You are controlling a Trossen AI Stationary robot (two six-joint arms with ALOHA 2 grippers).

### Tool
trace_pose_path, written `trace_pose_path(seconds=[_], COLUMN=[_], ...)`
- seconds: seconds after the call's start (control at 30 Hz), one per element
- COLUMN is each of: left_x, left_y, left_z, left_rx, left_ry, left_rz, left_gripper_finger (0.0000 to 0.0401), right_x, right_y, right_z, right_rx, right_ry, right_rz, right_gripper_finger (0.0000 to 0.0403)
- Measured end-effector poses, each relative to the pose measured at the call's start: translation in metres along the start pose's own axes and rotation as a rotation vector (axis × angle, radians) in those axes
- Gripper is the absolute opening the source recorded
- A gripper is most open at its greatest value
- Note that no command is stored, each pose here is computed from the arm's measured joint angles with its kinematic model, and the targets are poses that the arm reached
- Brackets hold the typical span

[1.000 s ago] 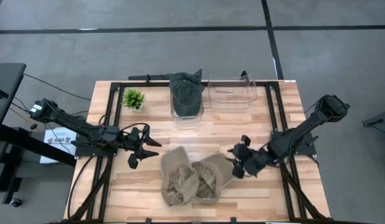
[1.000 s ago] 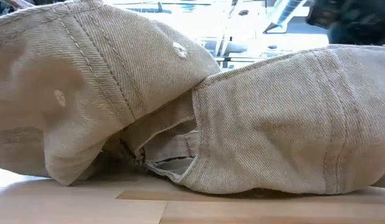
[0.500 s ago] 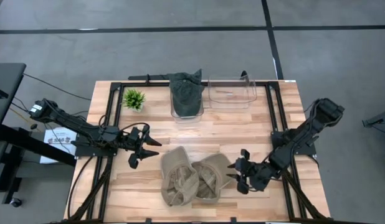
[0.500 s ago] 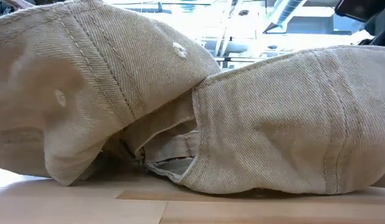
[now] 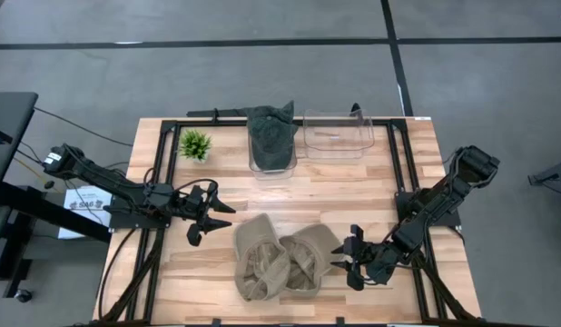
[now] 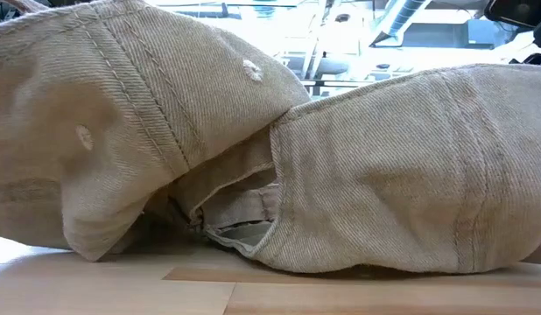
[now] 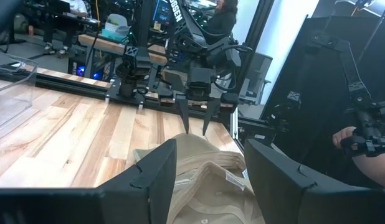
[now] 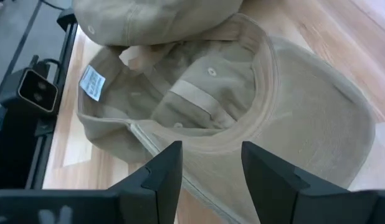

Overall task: Pick & Place hat
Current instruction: Put the brown cap into the right transparent bin

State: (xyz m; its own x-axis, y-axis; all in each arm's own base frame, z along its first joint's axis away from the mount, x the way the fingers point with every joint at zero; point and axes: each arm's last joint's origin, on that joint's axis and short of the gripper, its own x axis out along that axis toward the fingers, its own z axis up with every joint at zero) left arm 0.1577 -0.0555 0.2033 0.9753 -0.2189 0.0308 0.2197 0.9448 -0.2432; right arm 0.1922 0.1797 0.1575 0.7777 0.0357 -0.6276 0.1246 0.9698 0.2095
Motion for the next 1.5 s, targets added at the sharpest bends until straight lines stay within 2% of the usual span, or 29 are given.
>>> trace_pose_path(seconds=[0.33, 0.57, 0.73, 1.07, 1.5], left_x=[0.000, 0.000, 0.000, 0.000, 0.000], left_y=[0.000, 0.000, 0.000, 0.000, 0.000], left_z=[0.000, 0.000, 0.000, 0.000, 0.000], left_rx=[0.000, 0.000, 0.000, 0.000, 0.000], left_ry=[0.000, 0.000, 0.000, 0.000, 0.000], left_rz=[0.000, 0.000, 0.000, 0.000, 0.001], left_gripper_finger=[0.0186, 0.0186, 0.0186, 0.0186, 0.0186], right_x=[0.000, 0.000, 0.000, -0.001, -0.002], right_y=[0.000, -0.002, -0.004, -0.005, -0.009], right_z=[0.000, -0.003, -0.006, -0.008, -0.014], right_rx=[0.017, -0.130, -0.178, -0.191, -0.224], right_ry=[0.004, 0.041, 0.082, 0.115, 0.232], right_rz=[-0.002, 0.000, 0.001, 0.003, 0.027], right_gripper_finger=[0.0151, 0.0144, 0.0137, 0.0127, 0.0123])
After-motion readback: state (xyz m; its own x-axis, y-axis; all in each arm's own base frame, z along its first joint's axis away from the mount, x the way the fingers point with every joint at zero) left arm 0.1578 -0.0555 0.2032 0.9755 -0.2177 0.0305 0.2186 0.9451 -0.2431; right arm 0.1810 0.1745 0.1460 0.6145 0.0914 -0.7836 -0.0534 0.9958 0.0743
